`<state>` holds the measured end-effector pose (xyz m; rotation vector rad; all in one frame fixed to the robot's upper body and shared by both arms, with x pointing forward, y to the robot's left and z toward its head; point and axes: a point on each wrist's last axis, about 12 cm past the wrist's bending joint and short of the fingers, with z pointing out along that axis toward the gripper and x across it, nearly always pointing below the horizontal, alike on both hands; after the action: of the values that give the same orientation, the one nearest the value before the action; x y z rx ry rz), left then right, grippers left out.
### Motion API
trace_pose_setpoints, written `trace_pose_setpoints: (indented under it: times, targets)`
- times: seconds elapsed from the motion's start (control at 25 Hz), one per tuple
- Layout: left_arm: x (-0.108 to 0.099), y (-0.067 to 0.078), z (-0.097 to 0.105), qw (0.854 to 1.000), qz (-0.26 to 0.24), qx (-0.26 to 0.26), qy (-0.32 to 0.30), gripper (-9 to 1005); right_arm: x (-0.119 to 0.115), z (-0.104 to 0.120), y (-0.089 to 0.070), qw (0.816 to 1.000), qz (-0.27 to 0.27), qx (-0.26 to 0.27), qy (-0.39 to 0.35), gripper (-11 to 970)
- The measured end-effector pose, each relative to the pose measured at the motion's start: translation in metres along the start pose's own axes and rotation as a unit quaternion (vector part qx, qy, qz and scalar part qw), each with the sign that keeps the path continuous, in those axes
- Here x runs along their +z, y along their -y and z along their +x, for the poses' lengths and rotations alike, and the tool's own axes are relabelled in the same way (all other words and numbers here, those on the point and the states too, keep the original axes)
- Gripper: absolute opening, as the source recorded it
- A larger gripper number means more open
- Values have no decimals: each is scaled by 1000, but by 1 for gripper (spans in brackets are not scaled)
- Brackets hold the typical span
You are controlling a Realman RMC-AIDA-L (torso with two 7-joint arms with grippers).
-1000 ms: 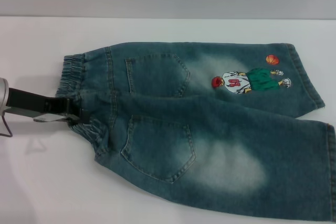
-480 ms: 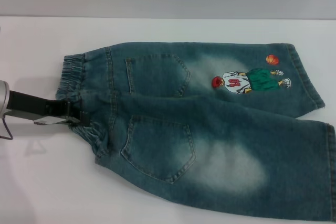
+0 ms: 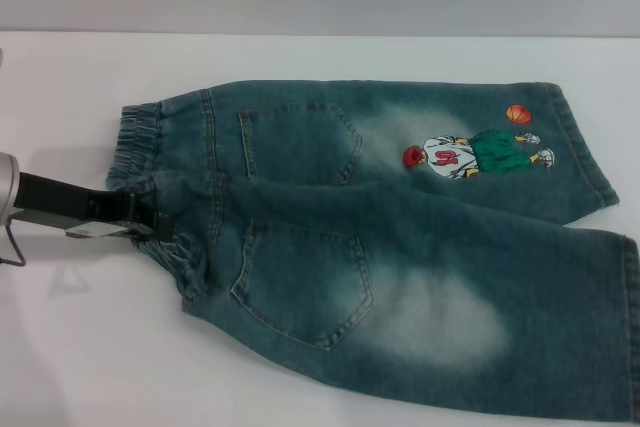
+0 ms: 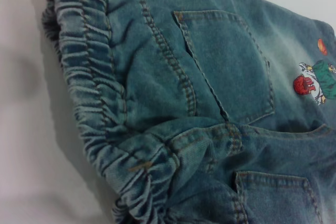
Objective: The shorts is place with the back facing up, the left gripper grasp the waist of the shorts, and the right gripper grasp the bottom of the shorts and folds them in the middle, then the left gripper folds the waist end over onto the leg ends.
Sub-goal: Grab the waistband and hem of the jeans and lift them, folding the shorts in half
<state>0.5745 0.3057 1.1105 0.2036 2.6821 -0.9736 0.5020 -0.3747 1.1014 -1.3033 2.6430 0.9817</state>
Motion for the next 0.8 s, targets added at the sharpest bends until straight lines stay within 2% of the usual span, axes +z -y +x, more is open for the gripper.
trace_pose_setpoints:
  times: [0.8]
  targets:
    - [-1, 0, -1, 1000, 0, 1, 0, 41, 4, -9, 2, 1000, 7, -8, 2, 527]
